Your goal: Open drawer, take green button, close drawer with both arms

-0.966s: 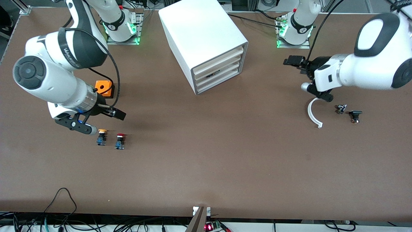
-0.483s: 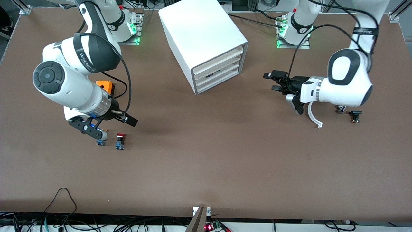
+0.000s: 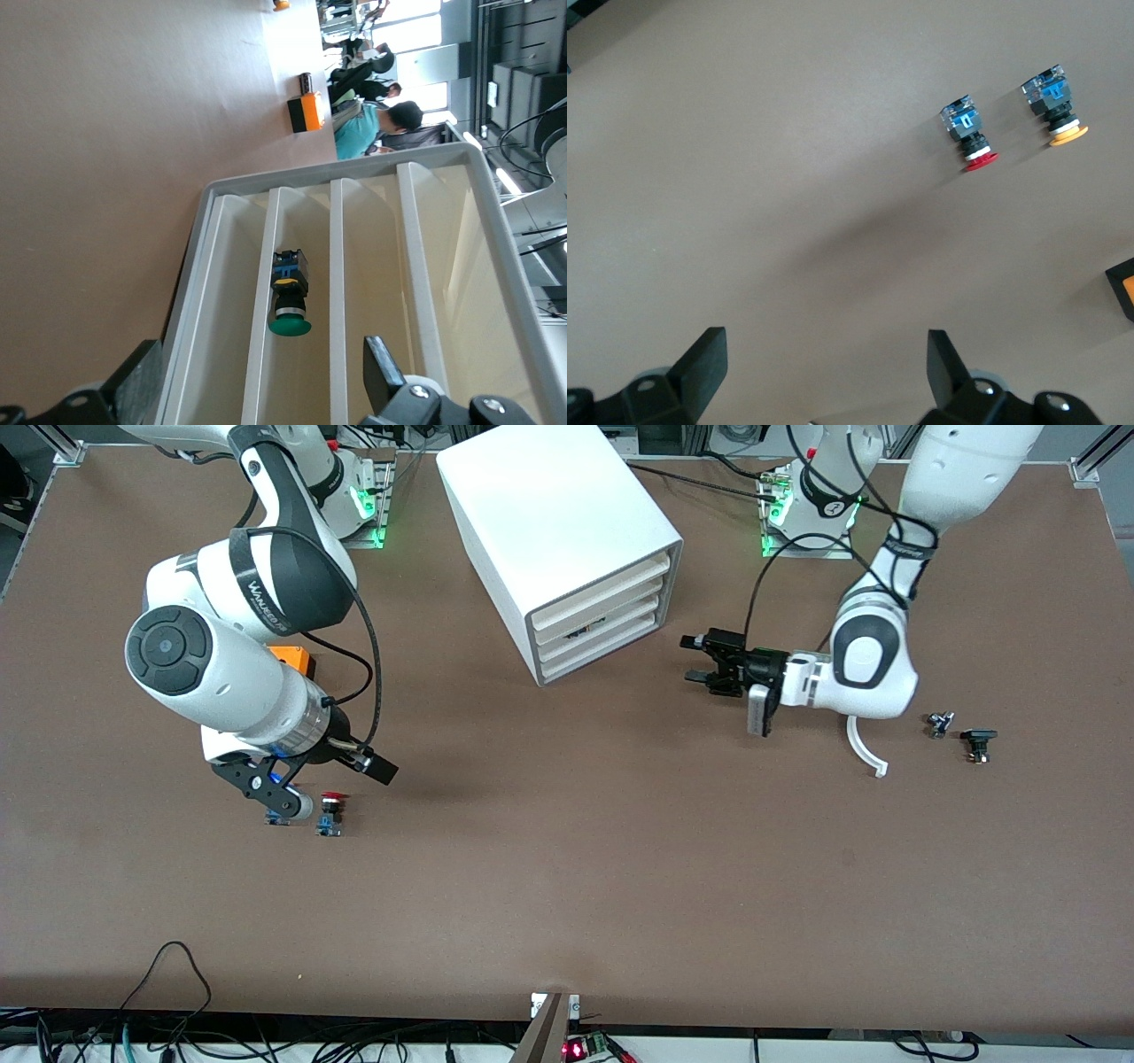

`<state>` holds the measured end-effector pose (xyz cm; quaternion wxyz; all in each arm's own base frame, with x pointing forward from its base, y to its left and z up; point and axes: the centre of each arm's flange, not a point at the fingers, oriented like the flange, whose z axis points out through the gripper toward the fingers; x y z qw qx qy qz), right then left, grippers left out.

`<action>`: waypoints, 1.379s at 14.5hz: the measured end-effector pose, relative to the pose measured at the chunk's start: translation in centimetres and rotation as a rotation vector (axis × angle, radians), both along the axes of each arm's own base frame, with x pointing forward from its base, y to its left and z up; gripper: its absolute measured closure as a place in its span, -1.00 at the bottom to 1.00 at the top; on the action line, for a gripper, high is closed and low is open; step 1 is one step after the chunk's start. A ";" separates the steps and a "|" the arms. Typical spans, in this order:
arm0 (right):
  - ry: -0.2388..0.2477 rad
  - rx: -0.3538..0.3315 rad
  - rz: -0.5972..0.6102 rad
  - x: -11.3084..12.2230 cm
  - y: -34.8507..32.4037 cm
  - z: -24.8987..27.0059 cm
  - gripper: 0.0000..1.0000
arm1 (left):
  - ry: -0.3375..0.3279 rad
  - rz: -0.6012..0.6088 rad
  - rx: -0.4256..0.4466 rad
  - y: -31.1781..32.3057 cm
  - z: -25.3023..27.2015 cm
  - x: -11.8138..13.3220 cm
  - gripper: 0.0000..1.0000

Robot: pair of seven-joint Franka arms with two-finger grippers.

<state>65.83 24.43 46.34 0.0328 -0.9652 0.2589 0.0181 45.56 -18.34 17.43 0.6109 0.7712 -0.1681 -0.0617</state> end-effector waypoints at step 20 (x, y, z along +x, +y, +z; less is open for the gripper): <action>-0.024 0.109 -0.326 0.7 7.0 1.1 -1.00 | 0.094 -0.080 -0.188 -7.2 -8.8 -9.0 0.66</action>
